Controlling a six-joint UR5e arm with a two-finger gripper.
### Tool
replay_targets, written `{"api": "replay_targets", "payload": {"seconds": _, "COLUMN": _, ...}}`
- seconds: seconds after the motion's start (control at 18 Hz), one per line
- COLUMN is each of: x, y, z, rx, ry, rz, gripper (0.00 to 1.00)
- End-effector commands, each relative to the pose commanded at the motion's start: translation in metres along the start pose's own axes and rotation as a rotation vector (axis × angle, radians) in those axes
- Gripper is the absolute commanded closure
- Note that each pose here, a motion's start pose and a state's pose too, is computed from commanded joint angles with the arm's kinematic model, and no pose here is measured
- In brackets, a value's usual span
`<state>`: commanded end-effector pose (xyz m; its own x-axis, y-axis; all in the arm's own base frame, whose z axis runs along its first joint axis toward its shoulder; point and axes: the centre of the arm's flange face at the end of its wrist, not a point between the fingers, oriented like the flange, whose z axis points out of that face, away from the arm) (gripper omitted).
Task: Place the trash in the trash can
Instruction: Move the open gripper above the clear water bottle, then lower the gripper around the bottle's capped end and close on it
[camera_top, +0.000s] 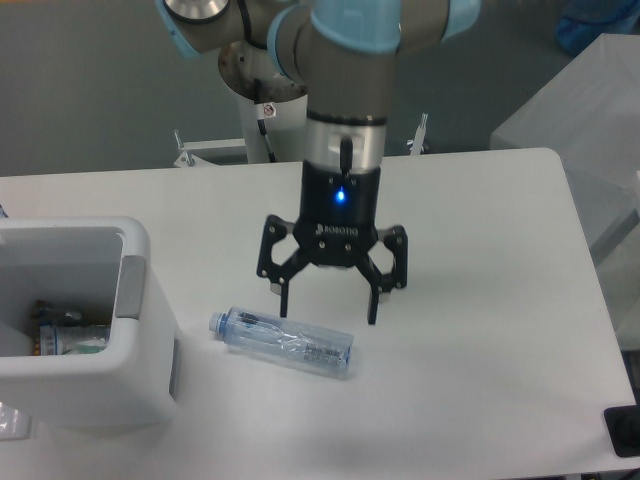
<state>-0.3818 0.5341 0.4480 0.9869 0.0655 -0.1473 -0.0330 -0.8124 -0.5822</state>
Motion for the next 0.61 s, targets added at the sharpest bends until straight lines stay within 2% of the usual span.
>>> {"api": "replay_targets", "payload": {"seconds": 0.17, "x": -0.001, "y": 0.010, "z": 0.016, "rx": -0.039, "ry": 0.019, "rz": 0.082, "gripper": 0.00}}
{"api": "replay_targets", "payload": {"seconds": 0.22, "x": 0.002, "y": 0.018, "z": 0.026, "rx": -0.055, "ry": 0.038, "rz": 0.142, "gripper": 0.00}}
{"api": "replay_targets", "payload": {"seconds": 0.28, "x": 0.006, "y": 0.031, "z": 0.038, "rx": -0.074, "ry": 0.068, "rz": 0.275, "gripper": 0.00}}
{"api": "replay_targets", "payload": {"seconds": 0.33, "x": 0.010, "y": 0.038, "z": 0.044, "rx": -0.090, "ry": 0.081, "rz": 0.355, "gripper": 0.00}}
{"api": "replay_targets", "payload": {"seconds": 0.5, "x": 0.019, "y": 0.064, "z": 0.060, "rx": -0.207, "ry": 0.107, "rz": 0.507, "gripper": 0.00}}
{"api": "replay_targets", "payload": {"seconds": 0.61, "x": 0.030, "y": 0.072, "z": 0.076, "rx": -0.257, "ry": 0.159, "rz": 0.634, "gripper": 0.00}}
